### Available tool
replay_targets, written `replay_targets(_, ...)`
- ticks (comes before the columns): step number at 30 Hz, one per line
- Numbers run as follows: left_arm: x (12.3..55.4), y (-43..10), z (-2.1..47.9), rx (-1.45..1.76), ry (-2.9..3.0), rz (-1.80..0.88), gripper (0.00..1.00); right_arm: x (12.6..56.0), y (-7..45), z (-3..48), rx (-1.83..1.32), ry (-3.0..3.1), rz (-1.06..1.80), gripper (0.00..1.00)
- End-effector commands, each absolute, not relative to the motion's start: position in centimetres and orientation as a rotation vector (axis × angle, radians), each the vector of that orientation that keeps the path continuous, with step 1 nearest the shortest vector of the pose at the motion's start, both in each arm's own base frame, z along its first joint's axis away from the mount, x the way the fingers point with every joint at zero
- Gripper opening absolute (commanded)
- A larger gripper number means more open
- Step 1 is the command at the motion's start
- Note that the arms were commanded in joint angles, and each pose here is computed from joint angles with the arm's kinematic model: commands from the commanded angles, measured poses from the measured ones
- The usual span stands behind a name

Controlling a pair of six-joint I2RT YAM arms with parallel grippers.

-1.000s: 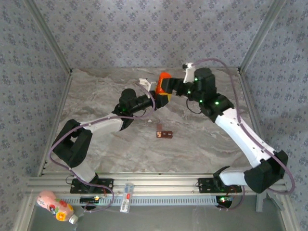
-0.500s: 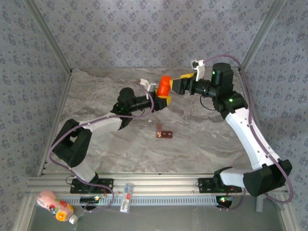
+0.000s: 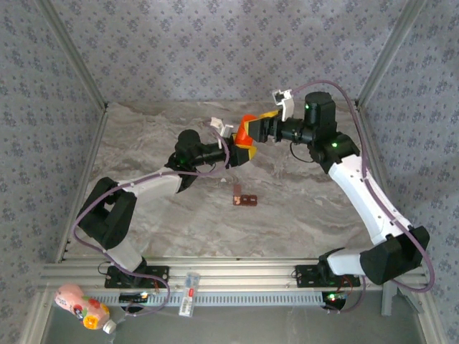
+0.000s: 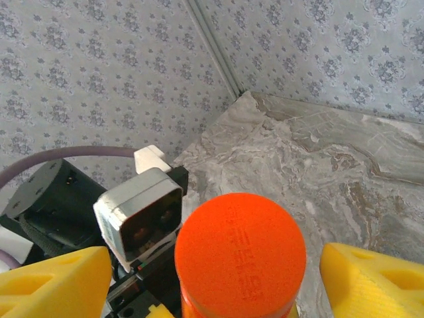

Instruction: Sort the pills into containers

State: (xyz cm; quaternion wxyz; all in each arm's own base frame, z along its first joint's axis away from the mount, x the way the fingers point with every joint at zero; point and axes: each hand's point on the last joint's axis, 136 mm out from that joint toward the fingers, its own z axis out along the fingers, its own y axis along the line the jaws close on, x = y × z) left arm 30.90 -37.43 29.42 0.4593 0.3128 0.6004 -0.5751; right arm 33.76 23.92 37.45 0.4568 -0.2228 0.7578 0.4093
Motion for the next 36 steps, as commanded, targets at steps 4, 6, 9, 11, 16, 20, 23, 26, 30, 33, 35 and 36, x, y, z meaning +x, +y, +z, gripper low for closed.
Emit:
replay_targets(4, 30.2, -37.2, 33.4, 0.802, 1.351, -1.429, 0.00, 34.2, 24.2, 38.3, -0.562, 1.847, 0.994, 0.83)
replay_targets(6, 30.2, -37.2, 33.4, 0.802, 1.352, -1.428, 0.00, 34.3, 24.3, 38.3, -0.561, 1.846, 0.998, 0.81)
replay_targets(9, 30.2, -37.2, 33.5, 0.802, 1.350, -1.429, 0.00, 34.4, 24.5, 38.2, -0.565, 1.848, 1.006, 0.77)
replay_targets(11, 30.2, -37.2, 33.5, 0.802, 1.350, -1.428, 0.00, 34.4, 24.6, 38.2, -0.566, 1.847, 1.009, 0.71)
replay_targets(16, 30.3, -37.3, 33.5, 0.803, 1.349, -1.428, 0.00, 34.2, 24.9, 38.0, -0.569, 1.856, 1.030, 0.53)
replay_targets(20, 30.5, -37.2, 33.5, 0.795, 1.352, -1.417, 0.00, 34.3, 25.1, 37.4, -0.539, 1.889, 1.021, 0.48)
replay_targets(23, 31.0, -37.3, 33.4, 0.784, 1.366, -1.390, 0.00, 34.7, 25.2, 36.2, -0.474, 1.945, 0.988, 0.44)
replay_targets(26, 31.3, -37.4, 33.0, 0.784, 1.391, -1.345, 0.00, 35.1, 25.3, 35.0, -0.394, 2.002, 0.941, 0.42)
replay_targets(30, 31.7, -37.4, 33.1, 0.767, 1.392, -1.299, 0.00, 35.5, 25.7, 33.6, -0.270, 2.050, 0.878, 0.42)
replay_targets(33, 31.9, -37.5, 32.9, 0.761, 1.397, -1.267, 0.00, 35.6, 26.1, 33.0, -0.184, 2.085, 0.855, 0.42)
replay_targets(35, 32.0, -37.7, 32.6, 0.764, 1.403, -1.242, 0.00, 35.7, 26.2, 32.8, -0.136, 2.096, 0.839, 0.42)
replay_targets(36, 32.1, -37.7, 32.4, 0.766, 1.409, -1.230, 0.00, 35.8, 26.3, 32.8, -0.121, 2.096, 0.836, 0.42)
